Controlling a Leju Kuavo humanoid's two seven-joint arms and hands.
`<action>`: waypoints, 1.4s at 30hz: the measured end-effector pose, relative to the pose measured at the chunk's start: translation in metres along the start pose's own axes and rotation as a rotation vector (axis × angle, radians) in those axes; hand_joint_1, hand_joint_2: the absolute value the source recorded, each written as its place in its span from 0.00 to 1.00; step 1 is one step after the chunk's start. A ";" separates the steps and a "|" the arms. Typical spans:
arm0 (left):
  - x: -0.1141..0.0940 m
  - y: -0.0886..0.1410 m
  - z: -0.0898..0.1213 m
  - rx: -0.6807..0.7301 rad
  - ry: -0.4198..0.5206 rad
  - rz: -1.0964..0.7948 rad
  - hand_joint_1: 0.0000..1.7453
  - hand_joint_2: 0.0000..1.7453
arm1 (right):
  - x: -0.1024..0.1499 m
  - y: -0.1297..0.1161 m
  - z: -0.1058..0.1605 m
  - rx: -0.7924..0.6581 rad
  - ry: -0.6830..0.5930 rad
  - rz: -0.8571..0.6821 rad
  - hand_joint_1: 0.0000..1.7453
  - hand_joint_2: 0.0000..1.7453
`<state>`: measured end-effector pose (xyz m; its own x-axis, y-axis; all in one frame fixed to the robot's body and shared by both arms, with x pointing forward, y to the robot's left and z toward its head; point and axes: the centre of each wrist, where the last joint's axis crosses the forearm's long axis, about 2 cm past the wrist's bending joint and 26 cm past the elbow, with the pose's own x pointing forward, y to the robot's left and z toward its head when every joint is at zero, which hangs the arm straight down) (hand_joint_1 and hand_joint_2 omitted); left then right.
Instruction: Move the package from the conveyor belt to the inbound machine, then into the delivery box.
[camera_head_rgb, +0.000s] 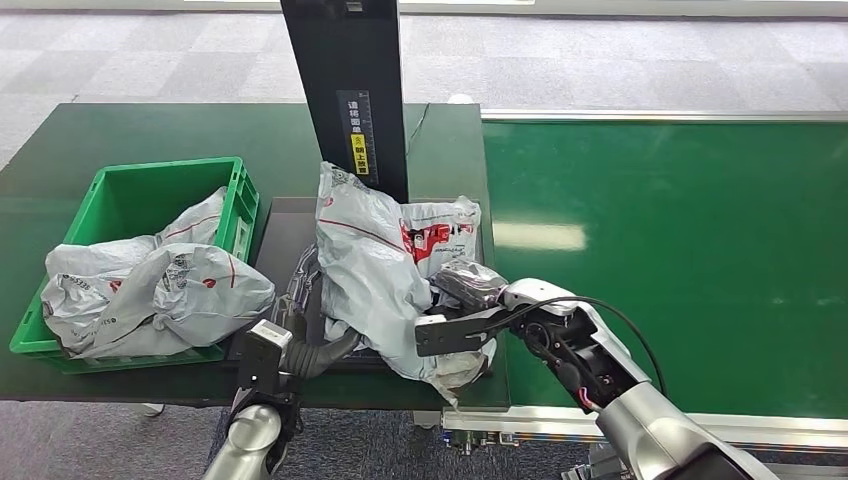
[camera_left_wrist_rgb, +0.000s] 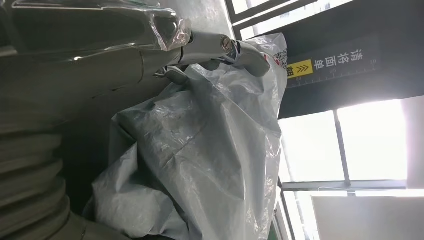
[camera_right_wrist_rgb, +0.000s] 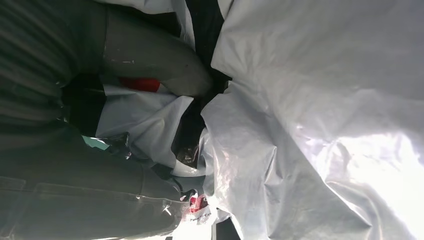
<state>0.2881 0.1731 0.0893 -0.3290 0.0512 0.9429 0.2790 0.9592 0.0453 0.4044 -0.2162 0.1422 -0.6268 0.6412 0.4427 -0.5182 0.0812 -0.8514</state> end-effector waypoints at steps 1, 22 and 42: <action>0.000 0.000 0.000 0.001 0.000 0.000 0.00 1.00 | 0.000 0.000 0.000 0.000 0.001 0.000 0.96 1.00; 0.004 -0.002 -0.004 0.059 -0.066 -0.013 0.00 1.00 | 0.020 0.007 0.011 -0.602 -0.124 -0.214 0.00 1.00; 0.010 -0.007 -0.009 0.039 -0.068 -0.487 0.00 1.00 | 0.022 0.056 0.073 -1.199 0.016 -0.517 0.00 1.00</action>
<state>0.2914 0.1644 0.1013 -0.4713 -0.3892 0.7914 0.0442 0.8858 0.4620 0.3188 -0.2536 0.1249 -0.5009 0.3394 0.7962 0.1476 0.9399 -0.3078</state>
